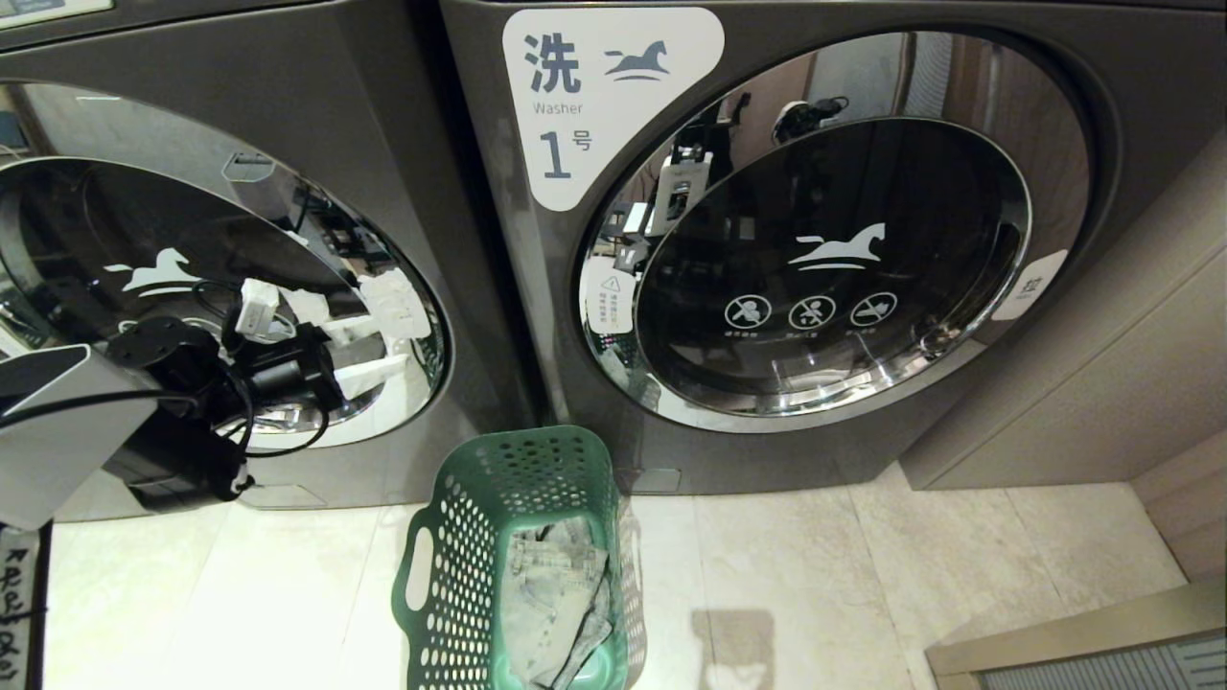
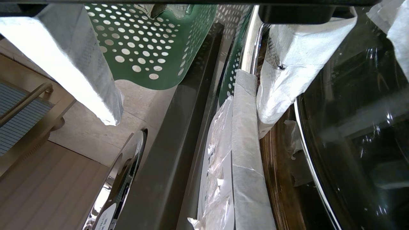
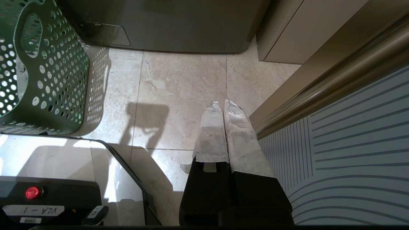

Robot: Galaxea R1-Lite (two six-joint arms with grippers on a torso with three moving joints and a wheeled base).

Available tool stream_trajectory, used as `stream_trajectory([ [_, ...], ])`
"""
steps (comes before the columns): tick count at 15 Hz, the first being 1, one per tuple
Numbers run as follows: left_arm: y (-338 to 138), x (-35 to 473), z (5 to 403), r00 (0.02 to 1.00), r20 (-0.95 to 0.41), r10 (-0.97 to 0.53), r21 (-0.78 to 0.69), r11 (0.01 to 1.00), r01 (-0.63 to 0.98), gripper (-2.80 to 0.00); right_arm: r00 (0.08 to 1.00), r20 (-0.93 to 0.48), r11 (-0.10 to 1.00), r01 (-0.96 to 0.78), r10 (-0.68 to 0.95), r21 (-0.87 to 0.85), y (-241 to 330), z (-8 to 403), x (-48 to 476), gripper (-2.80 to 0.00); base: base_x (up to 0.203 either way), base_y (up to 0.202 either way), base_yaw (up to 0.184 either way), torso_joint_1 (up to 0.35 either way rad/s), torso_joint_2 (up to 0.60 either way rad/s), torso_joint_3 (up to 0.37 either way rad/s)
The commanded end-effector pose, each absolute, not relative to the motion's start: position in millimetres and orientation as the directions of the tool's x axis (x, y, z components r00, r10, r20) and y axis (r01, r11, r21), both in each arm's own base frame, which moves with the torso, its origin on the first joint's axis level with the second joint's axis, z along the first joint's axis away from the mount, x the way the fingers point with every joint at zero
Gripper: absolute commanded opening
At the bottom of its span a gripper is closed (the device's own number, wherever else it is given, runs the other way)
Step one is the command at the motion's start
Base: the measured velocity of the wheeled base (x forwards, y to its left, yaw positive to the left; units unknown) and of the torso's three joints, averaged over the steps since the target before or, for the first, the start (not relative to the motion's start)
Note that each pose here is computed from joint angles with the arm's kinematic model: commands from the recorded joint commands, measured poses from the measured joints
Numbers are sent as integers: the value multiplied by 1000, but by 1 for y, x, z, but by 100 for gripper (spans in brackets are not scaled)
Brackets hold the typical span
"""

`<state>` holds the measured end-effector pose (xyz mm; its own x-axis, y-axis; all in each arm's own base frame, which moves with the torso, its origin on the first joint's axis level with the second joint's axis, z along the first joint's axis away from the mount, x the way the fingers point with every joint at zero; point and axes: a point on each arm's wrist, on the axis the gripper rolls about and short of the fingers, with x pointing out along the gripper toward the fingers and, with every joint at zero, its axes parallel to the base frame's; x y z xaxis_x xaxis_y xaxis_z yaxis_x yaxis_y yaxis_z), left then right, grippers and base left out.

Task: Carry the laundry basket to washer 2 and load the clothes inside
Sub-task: Open the lid of the washing machine

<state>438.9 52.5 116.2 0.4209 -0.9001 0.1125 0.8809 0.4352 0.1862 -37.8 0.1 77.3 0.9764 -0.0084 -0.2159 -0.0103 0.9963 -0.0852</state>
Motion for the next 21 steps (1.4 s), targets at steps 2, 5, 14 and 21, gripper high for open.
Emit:
stream_trajectory([
  [2,53,441,113,426,117,-897,193,442,876,0,976,-219,996,-11,-8,-86,0,77,-38,-280,0,0,0,0,0,0],
  [5,50,446,115,418,124,-900,214,435,874,0,976,-219,996,-10,-9,-86,0,77,-38,-280,0,0,0,0,0,0],
  [14,29,451,118,362,124,-924,227,382,896,0,976,-219,996,-12,-8,-86,0,77,-38,-280,0,0,0,0,0,0],
  [21,-6,452,126,257,116,-960,266,279,923,0,976,-219,996,-10,-9,-86,0,77,-38,-280,0,0,0,0,0,0],
])
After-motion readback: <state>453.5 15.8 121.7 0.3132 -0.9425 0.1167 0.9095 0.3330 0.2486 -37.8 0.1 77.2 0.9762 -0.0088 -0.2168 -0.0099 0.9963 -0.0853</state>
